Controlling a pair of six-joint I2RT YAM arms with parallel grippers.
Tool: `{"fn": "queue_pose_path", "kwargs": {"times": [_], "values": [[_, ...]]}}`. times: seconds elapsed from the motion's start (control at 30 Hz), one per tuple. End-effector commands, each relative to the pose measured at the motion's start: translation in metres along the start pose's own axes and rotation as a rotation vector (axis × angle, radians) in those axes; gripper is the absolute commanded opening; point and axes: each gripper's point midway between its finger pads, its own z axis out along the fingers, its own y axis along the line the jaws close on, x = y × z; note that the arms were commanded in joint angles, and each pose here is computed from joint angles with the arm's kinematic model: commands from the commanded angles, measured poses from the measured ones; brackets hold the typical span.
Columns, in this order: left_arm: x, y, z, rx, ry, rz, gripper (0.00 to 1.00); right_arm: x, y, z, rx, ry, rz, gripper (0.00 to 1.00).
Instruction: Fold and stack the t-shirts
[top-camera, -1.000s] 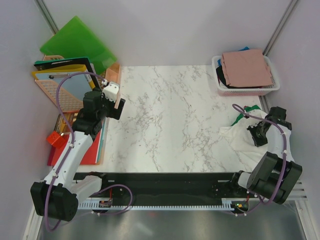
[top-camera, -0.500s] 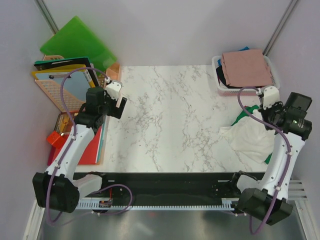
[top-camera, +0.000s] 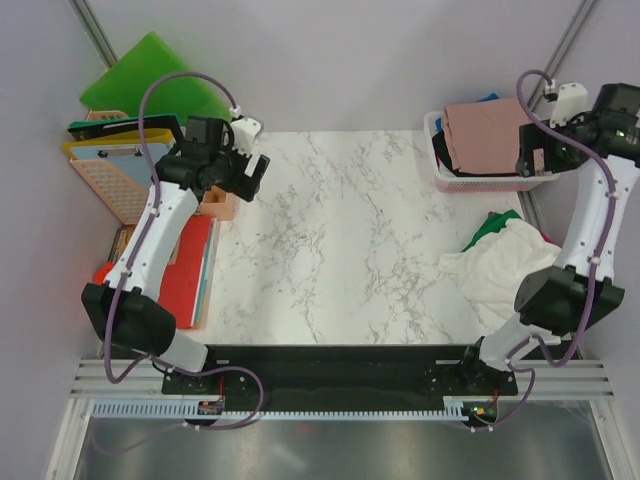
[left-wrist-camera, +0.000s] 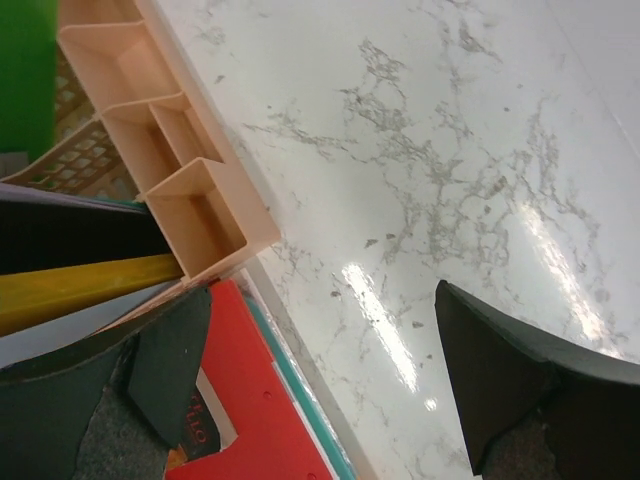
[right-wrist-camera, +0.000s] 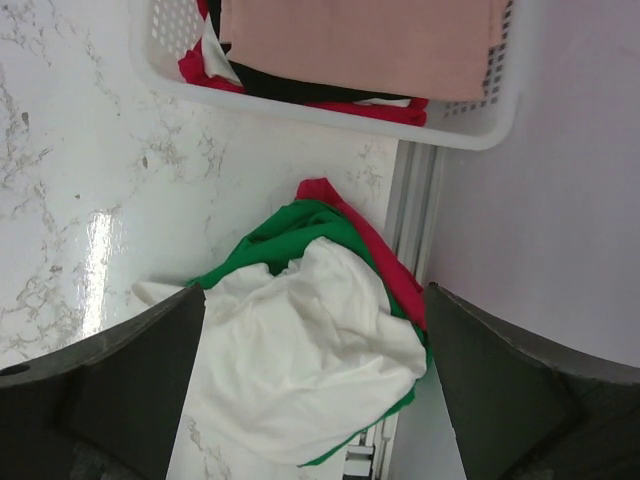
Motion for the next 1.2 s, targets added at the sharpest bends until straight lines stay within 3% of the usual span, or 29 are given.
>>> {"fn": "queue_pose_path", "kwargs": {"times": [0.0, 0.07, 0.2, 0.33, 0.7, 1.0, 1.13, 1.17], "values": [[0.009, -0.031, 0.003, 0.192, 0.127, -0.036, 1.0, -0.015, 0.011, 0.028, 0.007, 0.081, 0.025, 0.98], [0.009, -0.031, 0.013, 0.2, 0.146, -0.055, 1.0, -0.039, 0.018, 0.04, 0.02, 0.057, -0.021, 0.98], [0.003, -0.031, 0.012, 0.198, 0.13, -0.066, 1.0, -0.051, 0.028, 0.103, -0.022, 0.085, -0.032, 0.87], [0.014, -0.029, 0.008, 0.175, 0.154, -0.047, 1.0, -0.063, 0.028, 0.151, -0.001, 0.052, -0.041, 0.91], [0.045, -0.025, -0.007, 0.11, 0.174, -0.009, 1.0, -0.029, 0.026, 0.263, -0.019, 0.085, 0.077, 0.97], [0.068, -0.025, -0.02, 0.072, 0.181, 0.032, 1.0, -0.019, 0.006, 0.317, 0.091, 0.051, 0.081, 0.98], [0.079, -0.027, -0.018, 0.073, 0.197, 0.04, 1.0, -0.009, -0.005, 0.335, 0.149, 0.033, 0.096, 0.95], [0.081, -0.027, -0.018, 0.073, 0.202, 0.041, 1.0, -0.009, -0.006, 0.338, 0.152, 0.024, 0.099, 0.86]]}}
